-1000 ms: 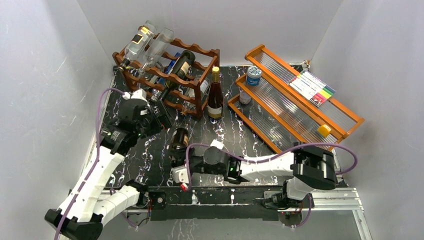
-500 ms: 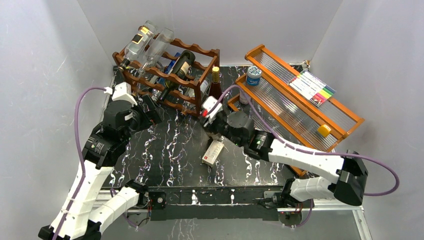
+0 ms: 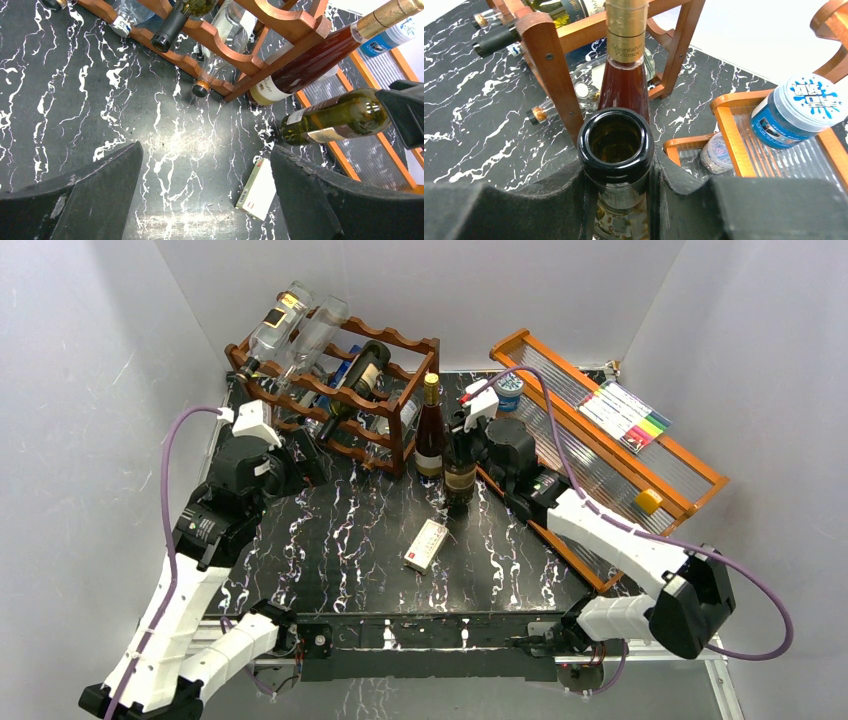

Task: Take the wine bottle off the wine rack

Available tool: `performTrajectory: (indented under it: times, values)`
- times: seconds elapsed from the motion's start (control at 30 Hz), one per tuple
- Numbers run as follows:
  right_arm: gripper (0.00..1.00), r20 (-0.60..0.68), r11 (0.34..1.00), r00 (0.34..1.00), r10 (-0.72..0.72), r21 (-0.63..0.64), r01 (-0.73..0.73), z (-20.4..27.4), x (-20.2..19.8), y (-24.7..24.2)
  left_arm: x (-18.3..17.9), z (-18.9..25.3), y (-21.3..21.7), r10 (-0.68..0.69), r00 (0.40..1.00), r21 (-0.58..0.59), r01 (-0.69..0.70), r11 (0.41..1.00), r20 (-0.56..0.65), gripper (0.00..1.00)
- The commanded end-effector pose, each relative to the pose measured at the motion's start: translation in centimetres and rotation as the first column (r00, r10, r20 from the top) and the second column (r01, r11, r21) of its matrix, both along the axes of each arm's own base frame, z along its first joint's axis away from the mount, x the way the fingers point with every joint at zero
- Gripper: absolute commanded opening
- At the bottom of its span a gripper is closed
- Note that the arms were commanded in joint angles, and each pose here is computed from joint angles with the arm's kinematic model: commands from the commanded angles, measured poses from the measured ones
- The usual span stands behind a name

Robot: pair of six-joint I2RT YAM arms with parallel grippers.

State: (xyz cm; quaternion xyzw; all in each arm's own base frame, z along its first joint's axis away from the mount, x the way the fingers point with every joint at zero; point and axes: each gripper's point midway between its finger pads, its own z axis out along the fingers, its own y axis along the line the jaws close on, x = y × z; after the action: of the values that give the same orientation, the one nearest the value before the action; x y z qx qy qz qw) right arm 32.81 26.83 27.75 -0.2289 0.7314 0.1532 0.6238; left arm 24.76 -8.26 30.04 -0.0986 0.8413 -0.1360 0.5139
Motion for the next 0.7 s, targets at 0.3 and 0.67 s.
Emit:
performTrajectory:
  times: [0.3, 0.67]
  values:
    - [0.0, 0.144, 0.975, 0.989, 0.006, 0.218, -0.038, 4.0, 3.0, 1.5, 0.1, 1.1, 0.4, -0.021, 0.999, 0.044, 0.019, 0.999, 0.043, 0.98]
    - [0.51, 0.128, 0.987, 0.99, 0.061, 0.137, -0.079, 1.7, 2.2, 1.6, 0.6, 0.9, 0.3, -0.03, 0.999, 0.072, 0.028, 0.997, 0.028, 0.98]
